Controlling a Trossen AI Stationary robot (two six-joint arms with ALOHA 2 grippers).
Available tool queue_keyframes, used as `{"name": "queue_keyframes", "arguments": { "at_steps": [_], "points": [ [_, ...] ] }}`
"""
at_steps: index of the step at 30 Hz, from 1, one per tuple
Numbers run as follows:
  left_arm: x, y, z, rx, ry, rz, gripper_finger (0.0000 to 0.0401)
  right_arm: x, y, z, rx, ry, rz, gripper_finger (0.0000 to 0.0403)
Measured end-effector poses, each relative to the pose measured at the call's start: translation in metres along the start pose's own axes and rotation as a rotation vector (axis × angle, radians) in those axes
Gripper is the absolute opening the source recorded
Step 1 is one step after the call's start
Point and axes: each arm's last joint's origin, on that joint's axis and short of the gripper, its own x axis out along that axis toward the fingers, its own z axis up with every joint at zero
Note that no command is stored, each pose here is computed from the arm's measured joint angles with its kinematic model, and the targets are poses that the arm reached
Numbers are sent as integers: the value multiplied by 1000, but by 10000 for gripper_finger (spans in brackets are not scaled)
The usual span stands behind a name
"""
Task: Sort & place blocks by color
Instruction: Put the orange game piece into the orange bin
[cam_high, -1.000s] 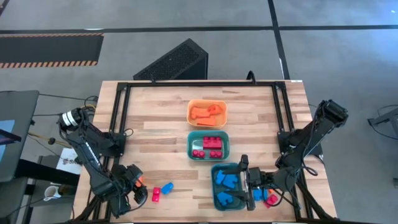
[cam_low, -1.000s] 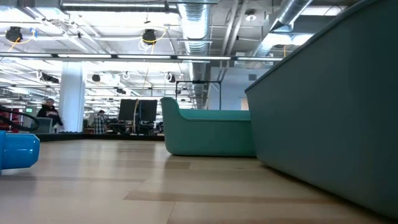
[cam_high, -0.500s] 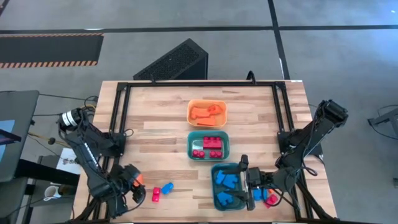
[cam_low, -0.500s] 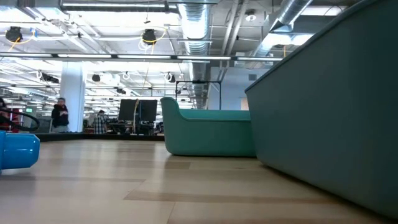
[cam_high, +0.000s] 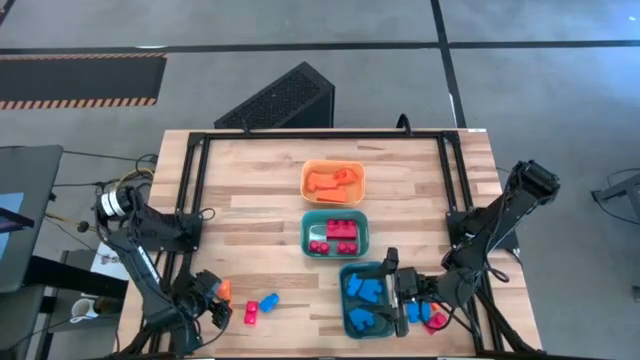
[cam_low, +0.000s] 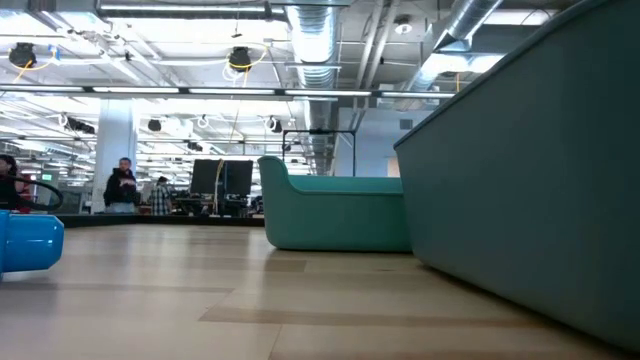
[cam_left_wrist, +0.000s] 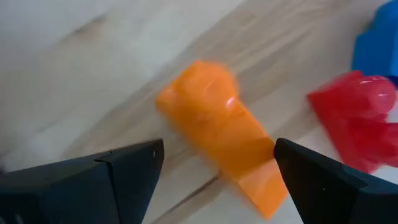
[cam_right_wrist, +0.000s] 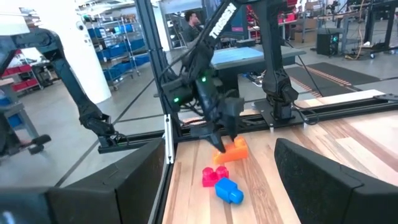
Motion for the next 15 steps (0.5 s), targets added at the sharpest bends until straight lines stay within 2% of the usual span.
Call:
{"name": "queue_keyframes", "arguments": {
  "at_steps": [9, 15],
  "points": [
    [12, -5, 2, 9, 23, 12, 295, 0, 0, 0, 14, 1, -1, 324],
    [22, 2, 0, 8, 52, 13, 269, 0, 0, 0, 14, 2, -2, 324]
  ]
}}
